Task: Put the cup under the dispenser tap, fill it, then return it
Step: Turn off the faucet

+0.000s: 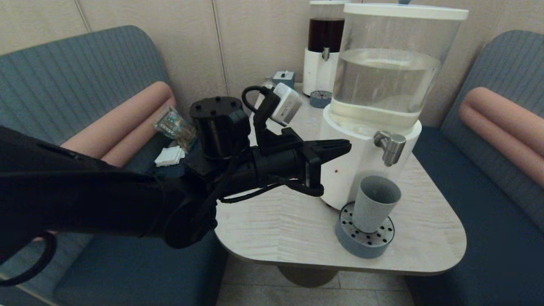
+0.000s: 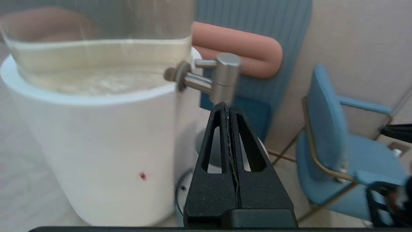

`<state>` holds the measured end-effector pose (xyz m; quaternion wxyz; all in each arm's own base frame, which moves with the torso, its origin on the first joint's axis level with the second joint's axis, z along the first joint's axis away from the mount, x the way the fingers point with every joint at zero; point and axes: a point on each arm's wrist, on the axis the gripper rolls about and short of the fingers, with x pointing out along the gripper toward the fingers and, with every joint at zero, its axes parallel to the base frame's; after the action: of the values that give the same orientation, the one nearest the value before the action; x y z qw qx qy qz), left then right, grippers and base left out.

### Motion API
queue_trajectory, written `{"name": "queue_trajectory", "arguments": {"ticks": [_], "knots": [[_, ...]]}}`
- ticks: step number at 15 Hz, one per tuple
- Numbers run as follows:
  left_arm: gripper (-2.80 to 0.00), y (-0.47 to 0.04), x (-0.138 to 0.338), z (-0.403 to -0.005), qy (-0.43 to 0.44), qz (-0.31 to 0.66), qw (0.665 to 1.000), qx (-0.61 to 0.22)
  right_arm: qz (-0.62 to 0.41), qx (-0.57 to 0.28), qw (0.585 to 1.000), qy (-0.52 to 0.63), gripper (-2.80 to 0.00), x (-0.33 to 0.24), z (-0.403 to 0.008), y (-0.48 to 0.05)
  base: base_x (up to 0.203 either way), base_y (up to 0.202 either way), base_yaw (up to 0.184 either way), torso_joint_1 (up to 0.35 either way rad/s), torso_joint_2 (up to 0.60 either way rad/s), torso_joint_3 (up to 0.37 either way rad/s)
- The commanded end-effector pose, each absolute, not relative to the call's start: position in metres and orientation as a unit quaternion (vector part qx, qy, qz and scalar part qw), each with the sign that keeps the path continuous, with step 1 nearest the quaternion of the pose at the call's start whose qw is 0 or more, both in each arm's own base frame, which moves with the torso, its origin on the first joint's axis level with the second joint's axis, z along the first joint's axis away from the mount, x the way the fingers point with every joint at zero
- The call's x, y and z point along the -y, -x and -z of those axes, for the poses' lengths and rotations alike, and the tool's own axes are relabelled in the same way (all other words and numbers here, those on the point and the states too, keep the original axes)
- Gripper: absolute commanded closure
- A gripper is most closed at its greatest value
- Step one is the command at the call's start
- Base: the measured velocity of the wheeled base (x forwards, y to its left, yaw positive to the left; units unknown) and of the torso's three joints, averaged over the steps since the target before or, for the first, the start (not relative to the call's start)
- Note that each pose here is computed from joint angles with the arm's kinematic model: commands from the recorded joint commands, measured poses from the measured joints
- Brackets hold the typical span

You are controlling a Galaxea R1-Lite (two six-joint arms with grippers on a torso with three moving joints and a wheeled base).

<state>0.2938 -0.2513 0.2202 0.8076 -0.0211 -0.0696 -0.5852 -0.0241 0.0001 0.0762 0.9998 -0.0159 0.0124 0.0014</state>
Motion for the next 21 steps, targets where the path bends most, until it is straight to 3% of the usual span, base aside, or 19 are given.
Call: {"name": "queue_trajectory", "arguments": {"ticks": [1, 21], "knots": [[0.0, -0.305, 0.262, -0.21, 0.02, 0.587, 0.807, 0.067, -0.002, -0.014, 1.0, 0.016, 0.0, 0.0, -0.076, 0.024, 0.0, 0.0, 0.0, 0.0, 0.0, 0.0], [0.0, -0.325, 0.324, -0.205, 0.032, 0.599, 0.792, 0.115, -0.002, -0.013, 1.0, 0.016, 0.0, 0.0, -0.076, 0.024, 0.0, 0.0, 0.0, 0.0, 0.0, 0.0]]}}
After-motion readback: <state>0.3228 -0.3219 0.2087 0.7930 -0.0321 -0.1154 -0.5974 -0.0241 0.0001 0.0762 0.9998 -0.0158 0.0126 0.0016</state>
